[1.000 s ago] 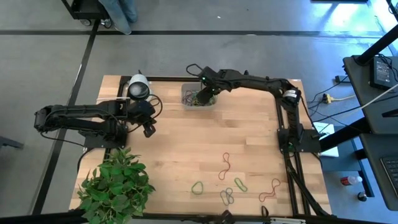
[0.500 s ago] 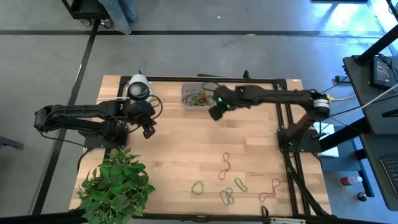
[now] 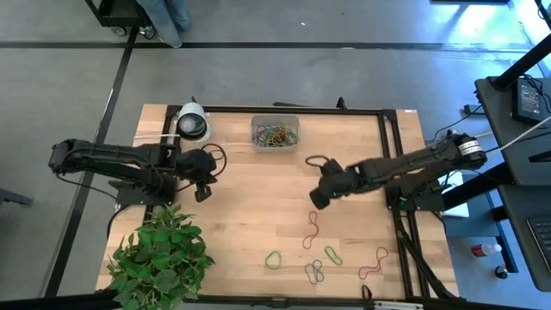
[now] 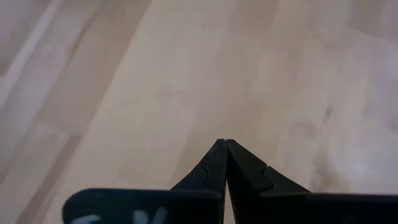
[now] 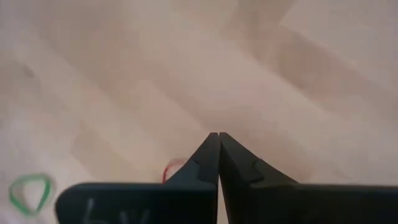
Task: Pick and place rubber bands into bin
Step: Put the green rubber band into the white bin
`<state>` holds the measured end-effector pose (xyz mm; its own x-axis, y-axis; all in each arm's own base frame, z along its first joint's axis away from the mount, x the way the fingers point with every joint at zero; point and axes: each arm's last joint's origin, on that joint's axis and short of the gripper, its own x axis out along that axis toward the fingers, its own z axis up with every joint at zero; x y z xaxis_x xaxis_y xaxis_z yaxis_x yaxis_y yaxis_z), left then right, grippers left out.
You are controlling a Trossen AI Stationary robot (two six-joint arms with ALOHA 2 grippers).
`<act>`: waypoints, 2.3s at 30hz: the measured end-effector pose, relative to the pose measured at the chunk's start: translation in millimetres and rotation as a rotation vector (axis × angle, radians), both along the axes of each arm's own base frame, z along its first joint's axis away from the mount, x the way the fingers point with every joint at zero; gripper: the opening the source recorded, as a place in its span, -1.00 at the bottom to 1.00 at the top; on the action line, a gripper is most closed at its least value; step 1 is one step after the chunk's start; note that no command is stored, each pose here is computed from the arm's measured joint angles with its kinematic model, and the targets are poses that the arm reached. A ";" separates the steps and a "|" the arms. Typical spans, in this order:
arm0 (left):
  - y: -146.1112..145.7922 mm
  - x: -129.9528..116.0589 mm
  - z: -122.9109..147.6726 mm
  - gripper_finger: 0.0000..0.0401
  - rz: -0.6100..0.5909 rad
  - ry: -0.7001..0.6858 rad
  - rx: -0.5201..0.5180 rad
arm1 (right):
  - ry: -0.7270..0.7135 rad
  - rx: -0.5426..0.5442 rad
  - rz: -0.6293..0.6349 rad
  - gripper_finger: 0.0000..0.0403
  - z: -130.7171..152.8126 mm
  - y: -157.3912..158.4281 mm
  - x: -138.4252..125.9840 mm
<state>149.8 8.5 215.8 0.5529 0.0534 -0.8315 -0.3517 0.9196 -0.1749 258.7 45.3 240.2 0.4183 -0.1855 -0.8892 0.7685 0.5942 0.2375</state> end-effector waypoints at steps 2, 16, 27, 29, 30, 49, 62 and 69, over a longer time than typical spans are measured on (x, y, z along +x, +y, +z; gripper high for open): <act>-6.2 5.6 2.5 -0.98 -0.024 -0.008 0.001 | 0.033 0.004 0.016 -0.95 -5.5 10.0 -5.8; -57.0 91.5 5.6 -0.98 -0.190 0.123 0.099 | -0.026 0.048 0.168 -0.99 -42.8 60.9 -52.7; -102.7 168.7 7.6 -0.98 -0.297 0.126 0.118 | 0.006 0.000 0.338 -0.99 -42.4 75.4 -73.0; -111.3 178.1 6.9 -0.98 -0.313 0.128 0.119 | 0.009 -0.007 0.359 -0.99 -42.1 76.6 -74.2; -115.3 183.6 7.1 -0.98 -0.319 0.124 0.119 | 0.020 -0.015 0.367 -0.99 -42.7 77.1 -75.7; -162.1 245.9 -24.9 -0.98 -0.342 0.118 0.029 | 0.043 -0.085 0.552 -0.99 -44.1 108.2 -108.7; -164.2 247.9 -29.1 -0.48 -0.276 0.106 0.028 | 0.014 -0.079 0.525 -0.99 -43.7 112.5 -111.6; -165.5 249.2 -36.5 -0.20 -0.295 0.121 0.028 | 0.011 -0.079 0.525 -0.99 -43.6 112.5 -111.5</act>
<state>399.0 -157.0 179.4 0.4451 -0.0708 -0.8927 -0.0859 0.9889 -0.1213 147.2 157.8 196.6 0.4632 -0.0205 -0.8860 0.3652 0.9153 0.1697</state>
